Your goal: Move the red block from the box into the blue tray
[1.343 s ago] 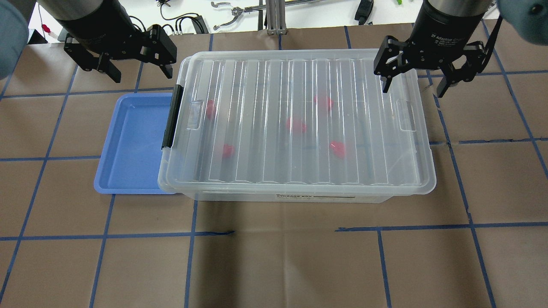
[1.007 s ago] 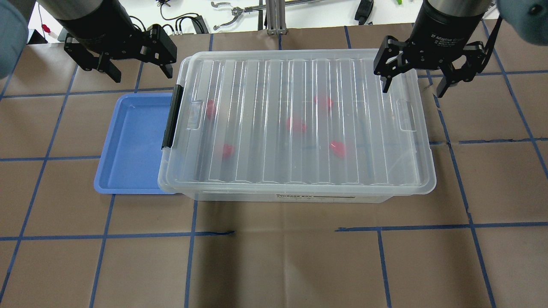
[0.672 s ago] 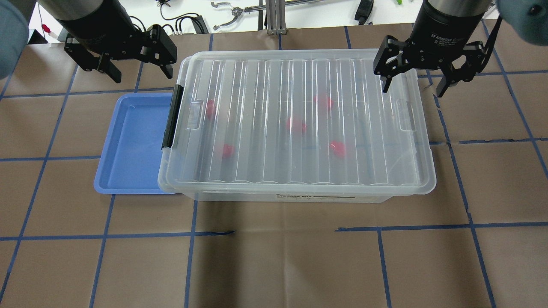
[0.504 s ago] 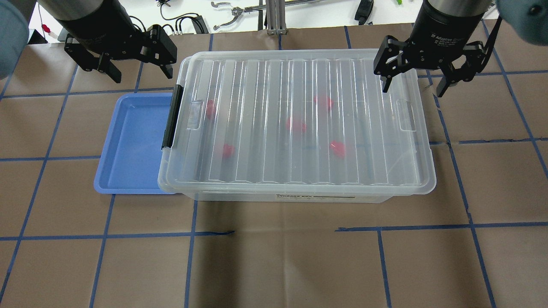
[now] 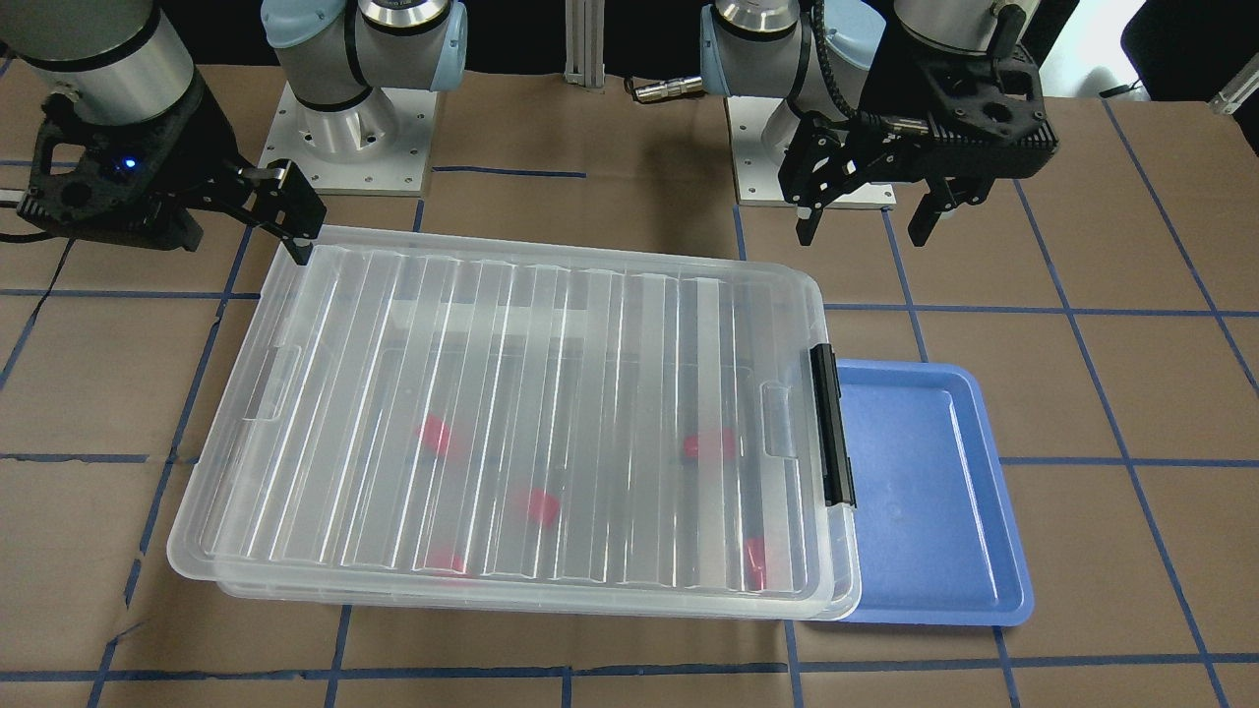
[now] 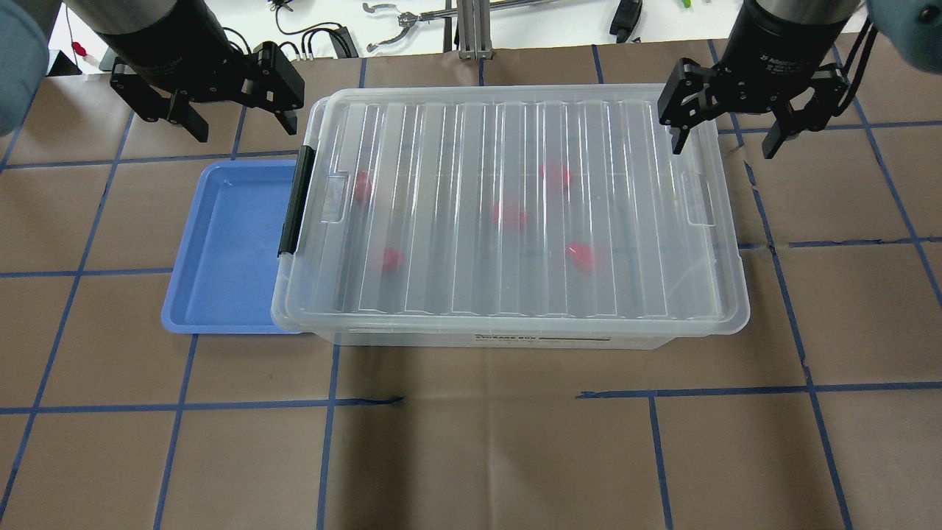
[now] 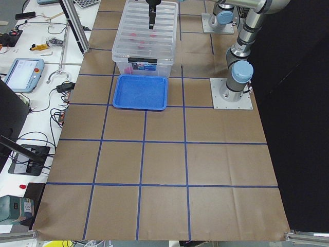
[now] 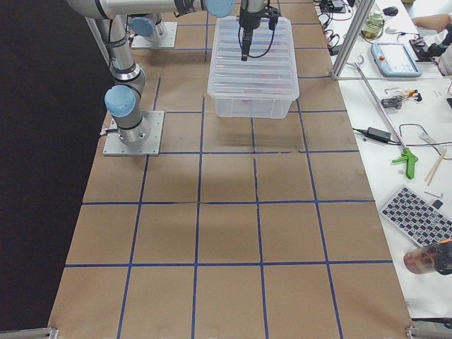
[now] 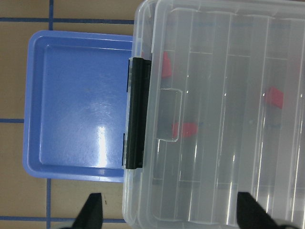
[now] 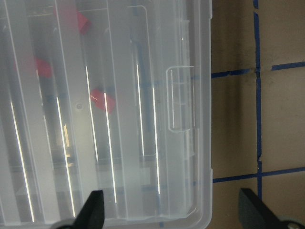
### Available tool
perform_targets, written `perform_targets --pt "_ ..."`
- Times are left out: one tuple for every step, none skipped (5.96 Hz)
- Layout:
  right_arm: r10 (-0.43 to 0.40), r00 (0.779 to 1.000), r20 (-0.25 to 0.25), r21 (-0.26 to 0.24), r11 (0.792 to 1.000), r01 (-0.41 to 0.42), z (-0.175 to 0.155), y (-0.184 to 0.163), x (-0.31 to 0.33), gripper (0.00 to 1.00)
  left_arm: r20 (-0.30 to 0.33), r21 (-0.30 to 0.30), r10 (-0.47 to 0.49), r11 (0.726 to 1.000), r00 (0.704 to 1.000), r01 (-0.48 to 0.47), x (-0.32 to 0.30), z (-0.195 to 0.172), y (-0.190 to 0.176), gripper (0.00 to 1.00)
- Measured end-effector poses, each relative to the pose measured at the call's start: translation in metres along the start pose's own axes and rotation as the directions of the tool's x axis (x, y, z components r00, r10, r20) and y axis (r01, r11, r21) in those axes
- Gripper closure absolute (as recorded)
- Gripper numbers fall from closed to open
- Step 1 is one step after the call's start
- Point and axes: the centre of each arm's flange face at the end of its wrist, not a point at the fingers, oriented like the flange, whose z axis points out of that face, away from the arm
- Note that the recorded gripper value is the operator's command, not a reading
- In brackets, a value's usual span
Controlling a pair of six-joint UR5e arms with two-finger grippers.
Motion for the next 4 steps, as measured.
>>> perform_targets --pt "-0.024 1.0 0.006 0.002 1.0 0.024 0.02 -0.01 0.029 0.0 -0.001 -0.001 0.0 1.0 1.0 0.0 0.0 0.0 0.0 0.01" --pt "-0.056 0.998 0.01 0.012 0.998 0.056 0.048 -0.019 0.062 0.0 -0.002 -0.001 0.0 1.0 1.0 0.0 0.0 0.001 0.0 0.01" --pt "-0.067 0.998 0.009 0.023 0.997 0.067 0.073 -0.022 0.084 0.0 -0.002 -0.001 0.0 1.0 1.0 0.0 0.0 0.001 0.0 0.01" --pt "-0.058 0.998 0.01 0.027 0.998 0.058 0.088 -0.021 0.092 0.0 -0.002 -0.001 0.0 1.0 1.0 0.0 0.0 0.001 0.0 0.01"
